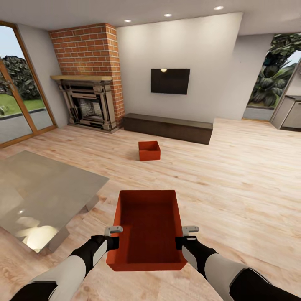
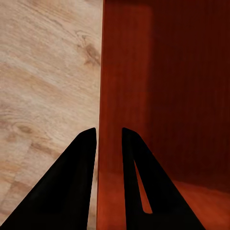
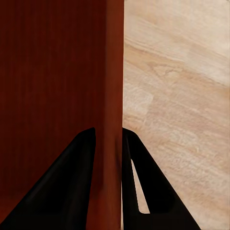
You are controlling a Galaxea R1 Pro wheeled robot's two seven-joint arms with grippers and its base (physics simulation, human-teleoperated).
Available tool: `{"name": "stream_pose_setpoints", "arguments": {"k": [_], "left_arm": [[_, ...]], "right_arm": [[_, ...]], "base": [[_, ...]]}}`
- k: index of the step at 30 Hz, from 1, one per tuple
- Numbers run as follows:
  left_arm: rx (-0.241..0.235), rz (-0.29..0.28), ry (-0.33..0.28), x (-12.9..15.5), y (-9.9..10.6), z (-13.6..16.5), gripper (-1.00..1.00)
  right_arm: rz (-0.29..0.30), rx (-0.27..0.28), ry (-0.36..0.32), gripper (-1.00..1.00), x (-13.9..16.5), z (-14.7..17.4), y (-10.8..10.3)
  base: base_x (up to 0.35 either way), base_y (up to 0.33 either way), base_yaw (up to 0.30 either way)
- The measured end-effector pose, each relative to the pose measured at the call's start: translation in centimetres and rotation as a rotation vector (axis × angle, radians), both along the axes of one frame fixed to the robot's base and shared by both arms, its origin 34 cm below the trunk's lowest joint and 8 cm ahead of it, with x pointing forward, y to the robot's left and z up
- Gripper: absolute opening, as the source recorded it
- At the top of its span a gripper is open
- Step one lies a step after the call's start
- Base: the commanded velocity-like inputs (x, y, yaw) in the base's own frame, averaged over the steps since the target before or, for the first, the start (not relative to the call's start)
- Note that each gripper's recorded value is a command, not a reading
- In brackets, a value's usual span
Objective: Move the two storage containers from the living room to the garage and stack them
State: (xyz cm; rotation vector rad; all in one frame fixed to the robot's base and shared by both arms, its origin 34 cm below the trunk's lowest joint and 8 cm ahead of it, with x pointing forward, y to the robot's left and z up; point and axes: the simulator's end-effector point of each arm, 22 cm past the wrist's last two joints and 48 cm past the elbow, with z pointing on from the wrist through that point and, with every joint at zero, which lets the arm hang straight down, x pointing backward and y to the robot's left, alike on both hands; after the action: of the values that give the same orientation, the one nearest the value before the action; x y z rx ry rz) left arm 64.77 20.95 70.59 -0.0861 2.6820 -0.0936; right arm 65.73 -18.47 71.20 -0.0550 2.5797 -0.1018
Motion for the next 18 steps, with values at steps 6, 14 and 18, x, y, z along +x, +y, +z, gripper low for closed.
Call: {"name": "stream_pose_setpoints", "arguments": {"k": [6,14,18], "left_arm": [[0.000,0.000,-0.010,0.1,0.0,1.1,-1.00],[0.000,0.000,-0.022,0.1,0.0,2.5,-1.00],[0.000,0.000,-0.028,0.1,0.0,3.2,-1.00]], "right_arm": [[0.000,0.000,-0.010,-1.00,0.1,1.1,0.0],[0.000,0.000,-0.022,-1.00,0.1,2.5,0.0],[0.000,0.000,-0.028,-1.00,0.1,3.2,0.0]], "base": [[0.000,0.000,0.000],[0.000,0.000,0.000],[0.000,0.000,0.000]]}}
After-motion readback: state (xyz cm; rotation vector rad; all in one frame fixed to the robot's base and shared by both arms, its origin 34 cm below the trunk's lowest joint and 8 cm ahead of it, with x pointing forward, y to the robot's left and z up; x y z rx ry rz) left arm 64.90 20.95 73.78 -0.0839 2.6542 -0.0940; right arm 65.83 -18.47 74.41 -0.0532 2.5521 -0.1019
